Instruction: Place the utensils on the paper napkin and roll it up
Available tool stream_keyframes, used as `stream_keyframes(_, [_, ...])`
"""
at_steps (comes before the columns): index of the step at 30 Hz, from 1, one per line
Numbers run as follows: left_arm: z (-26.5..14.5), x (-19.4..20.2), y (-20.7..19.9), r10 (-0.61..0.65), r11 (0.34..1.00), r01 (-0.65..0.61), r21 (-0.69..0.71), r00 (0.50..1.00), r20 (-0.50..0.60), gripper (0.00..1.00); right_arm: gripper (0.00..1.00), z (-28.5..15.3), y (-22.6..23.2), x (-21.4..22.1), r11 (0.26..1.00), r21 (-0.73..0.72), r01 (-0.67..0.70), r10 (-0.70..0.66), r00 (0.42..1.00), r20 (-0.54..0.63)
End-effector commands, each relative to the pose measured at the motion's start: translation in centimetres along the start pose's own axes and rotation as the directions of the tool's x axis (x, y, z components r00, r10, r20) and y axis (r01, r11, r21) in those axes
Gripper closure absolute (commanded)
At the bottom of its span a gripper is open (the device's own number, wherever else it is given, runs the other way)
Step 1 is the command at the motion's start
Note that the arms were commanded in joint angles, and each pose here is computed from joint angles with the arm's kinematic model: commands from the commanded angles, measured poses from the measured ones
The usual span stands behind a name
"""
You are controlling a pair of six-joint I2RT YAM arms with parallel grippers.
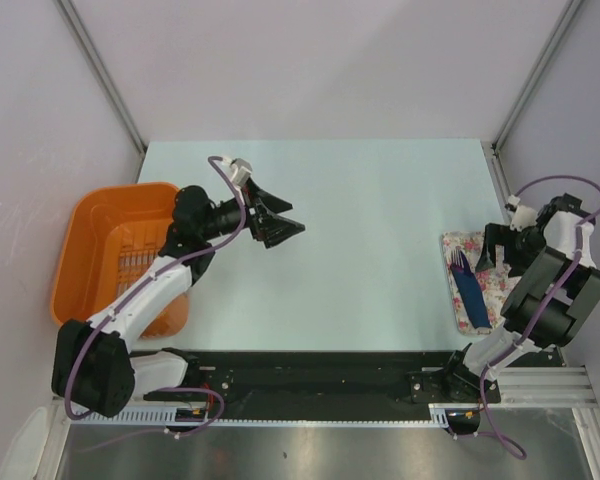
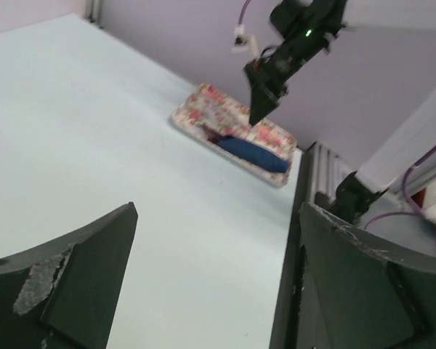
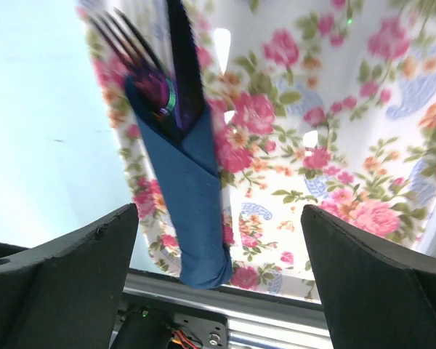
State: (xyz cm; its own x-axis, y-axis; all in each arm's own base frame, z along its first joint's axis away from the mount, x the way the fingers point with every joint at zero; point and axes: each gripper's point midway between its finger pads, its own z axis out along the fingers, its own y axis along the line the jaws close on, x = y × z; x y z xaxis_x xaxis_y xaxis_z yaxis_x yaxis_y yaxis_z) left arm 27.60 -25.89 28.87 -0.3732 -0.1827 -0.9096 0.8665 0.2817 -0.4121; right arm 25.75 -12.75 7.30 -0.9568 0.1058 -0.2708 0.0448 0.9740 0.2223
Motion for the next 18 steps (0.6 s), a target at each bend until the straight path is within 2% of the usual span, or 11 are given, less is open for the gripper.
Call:
stream_keyframes(1, [-1.0,-2.6,0.9,0.105,0.990,-0.108,-0.093,0.994,-0.038,0.00,0.00,-3.4,3.5,-3.3,0.995,-0.066,0.080,-0.074,0.993,0.092])
stream_keyframes(3, [-1.5,-2.7,2.3,0.056,0.985,-0.072,-0.155,0.993,-0.105,0.00,0.00,-3.8,6.4,-4.7,0.988,-0.109,0.111,-0.099,0.989,0.110])
stream_keyframes(5, [-2.2,-2.9,3.1,-0.029,0.976,-0.011,-0.218,0.983,-0.179,0.00,0.00,-5.1,9.0,-7.3,0.979,-0.126,0.161,-0.136,0.973,0.185])
stream_keyframes(6, [-2.7,-2.6,5.6,-0.076,0.954,0.012,-0.298,0.976,-0.205,0.00,0.00,-5.2,11.4,-8.3,0.971,-0.148,0.188,-0.157,0.967,0.201])
stream_keyframes(8, [-3.8,-3.4,6.4,-0.160,0.924,0.053,-0.379,0.953,-0.257,0.00,0.00,-6.2,14.4,-10.9,0.954,-0.159,0.253,-0.203,0.940,0.274])
stream_keyframes(10, [-5.1,-3.3,9.3,-0.224,0.885,0.069,-0.460,0.930,-0.291,0.00,0.00,-6.4,18.5,-12.2,0.928,-0.180,0.328,-0.262,0.913,0.312])
stream_keyframes(11, [-5.9,-4.9,10.2,-0.220,0.870,0.060,-0.490,0.936,-0.275,0.00,0.00,-6.2,19.6,-13.0,0.919,-0.172,0.355,-0.286,0.899,0.331])
stream_keyframes(13, [-7.3,-4.2,11.3,-0.273,0.846,0.079,-0.527,0.913,-0.302,0.00,0.00,-5.4,23.1,-13.2,0.896,-0.192,0.401,-0.322,0.883,0.342])
stream_keyframes(14, [-8.0,-4.9,12.0,-0.267,0.832,0.065,-0.550,0.917,-0.296,0.00,0.00,-5.1,25.3,-13.7,0.872,-0.199,0.447,-0.353,0.856,0.377])
stream_keyframes(18, [-10.3,-4.0,14.0,-0.257,0.753,-0.036,-0.657,0.903,-0.344,0.00,0.00,-3.3,32.0,-14.1,0.804,-0.225,0.551,-0.429,0.798,0.423])
